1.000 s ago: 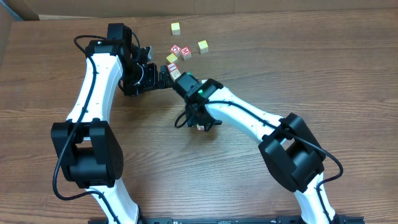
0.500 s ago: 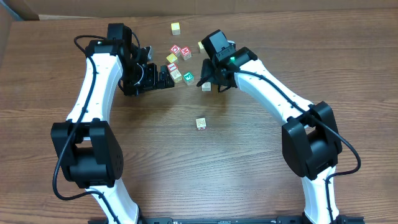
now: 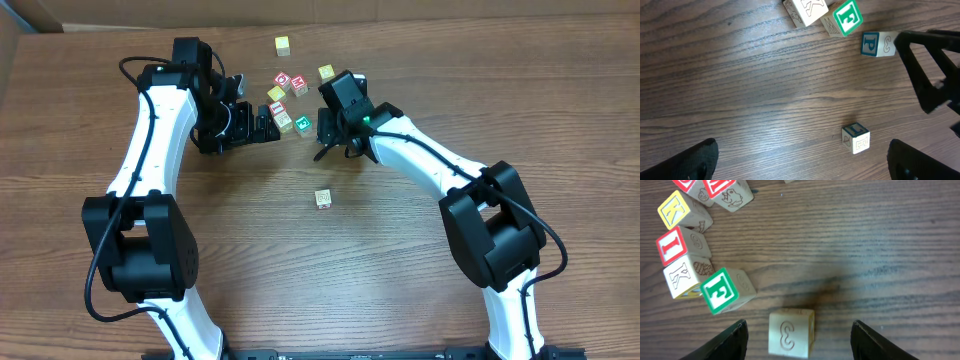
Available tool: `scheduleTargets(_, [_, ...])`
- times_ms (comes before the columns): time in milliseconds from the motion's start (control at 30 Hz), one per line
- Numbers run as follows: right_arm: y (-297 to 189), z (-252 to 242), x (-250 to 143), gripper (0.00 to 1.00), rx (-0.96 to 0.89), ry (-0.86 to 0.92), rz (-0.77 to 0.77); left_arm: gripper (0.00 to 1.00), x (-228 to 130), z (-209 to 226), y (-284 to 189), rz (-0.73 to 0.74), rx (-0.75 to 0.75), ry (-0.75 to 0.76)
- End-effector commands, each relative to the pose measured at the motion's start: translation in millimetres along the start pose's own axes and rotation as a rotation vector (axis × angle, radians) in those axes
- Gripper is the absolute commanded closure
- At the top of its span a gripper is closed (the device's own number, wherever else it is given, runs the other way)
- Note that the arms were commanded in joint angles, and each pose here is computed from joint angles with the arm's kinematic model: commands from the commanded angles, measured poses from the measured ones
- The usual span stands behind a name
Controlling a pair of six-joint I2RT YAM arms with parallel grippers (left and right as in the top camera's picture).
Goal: Flip 5 blocks
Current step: 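Move the right gripper to the plain block with the 3 and grasp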
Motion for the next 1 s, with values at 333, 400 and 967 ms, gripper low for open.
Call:
scheduleTargets(333, [3,3,-6,0.35,0.005,-0.071,-0.034,0.0,6,3,-4,-0.017,0.009,0.01])
scheduleTargets(400, [7,2,-8,0.35,0.002,-0.072,-0.029,0.0,6,3,-4,-0.017,0.009,0.01])
scheduleTargets(967, [28,-2,-23,0.44,-0.005,-0.076,0.014,0.0,6,3,-4,-0.017,0.009,0.01])
Point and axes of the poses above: each gripper's point midway between its finger pads, its own y axis out along the fingers, its own z axis along the line the jaws close on, x = y × z, the point moved 2 cm from there along -y, back along the fingers, and after that the axes turned 5 degrees about y, right-handed, at the moved point
